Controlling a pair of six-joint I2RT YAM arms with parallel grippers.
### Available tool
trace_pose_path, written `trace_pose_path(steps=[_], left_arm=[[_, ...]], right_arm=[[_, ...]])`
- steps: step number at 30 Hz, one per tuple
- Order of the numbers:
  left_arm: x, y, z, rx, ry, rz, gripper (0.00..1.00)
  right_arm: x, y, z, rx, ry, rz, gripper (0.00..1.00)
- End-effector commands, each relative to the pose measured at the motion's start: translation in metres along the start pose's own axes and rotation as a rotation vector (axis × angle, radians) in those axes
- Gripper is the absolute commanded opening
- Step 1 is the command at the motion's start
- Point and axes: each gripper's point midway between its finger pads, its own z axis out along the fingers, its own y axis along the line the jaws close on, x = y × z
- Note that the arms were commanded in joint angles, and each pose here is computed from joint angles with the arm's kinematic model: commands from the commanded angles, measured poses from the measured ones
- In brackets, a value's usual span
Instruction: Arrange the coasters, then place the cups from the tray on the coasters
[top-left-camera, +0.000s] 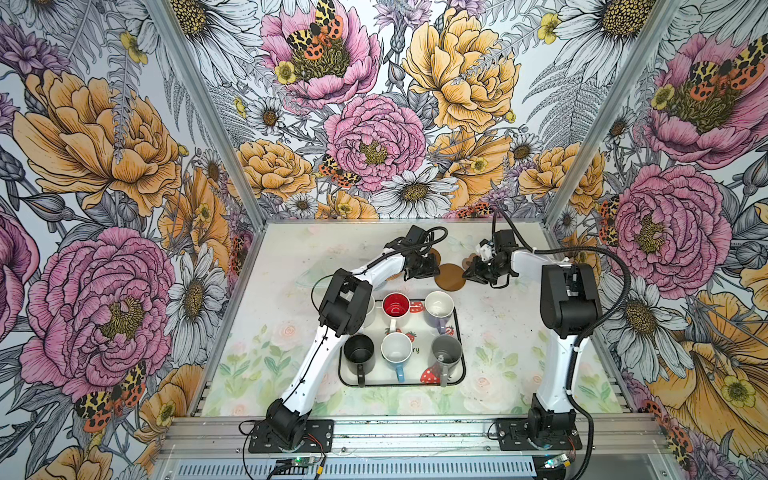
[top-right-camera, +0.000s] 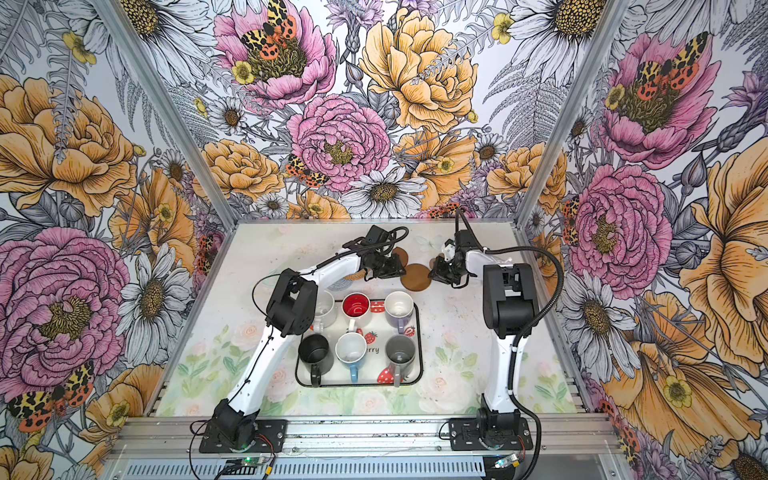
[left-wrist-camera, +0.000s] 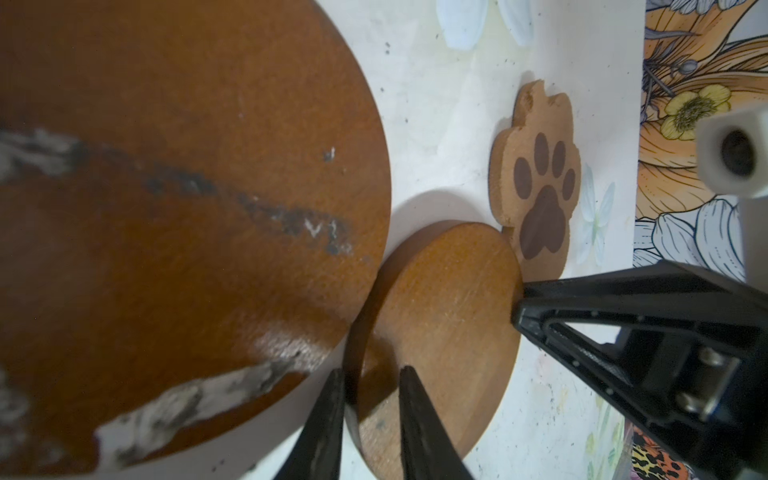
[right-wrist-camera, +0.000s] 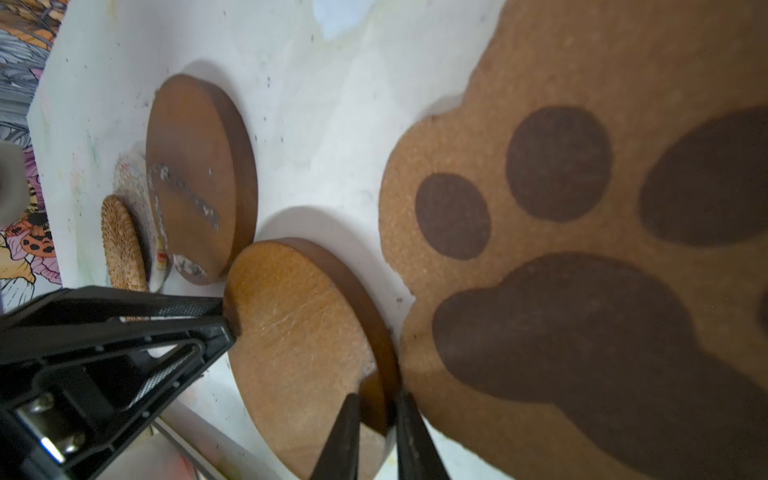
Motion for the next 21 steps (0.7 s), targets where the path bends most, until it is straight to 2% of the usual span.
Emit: trace_pose_path(steps=[1,21], left_arm=[[0.02,-0.032,0.019,0.095,0.059,0.003,0.25],[0.003,-0.021,0.025,0.089,0.023,-0.049,0.24]], right_arm=[[-0.016,0.04,0.008,-0.15,-0.004,-0.042,0.19],[-0.048,0.043,0.033,-0.218,-0.001,0.003,0.2]])
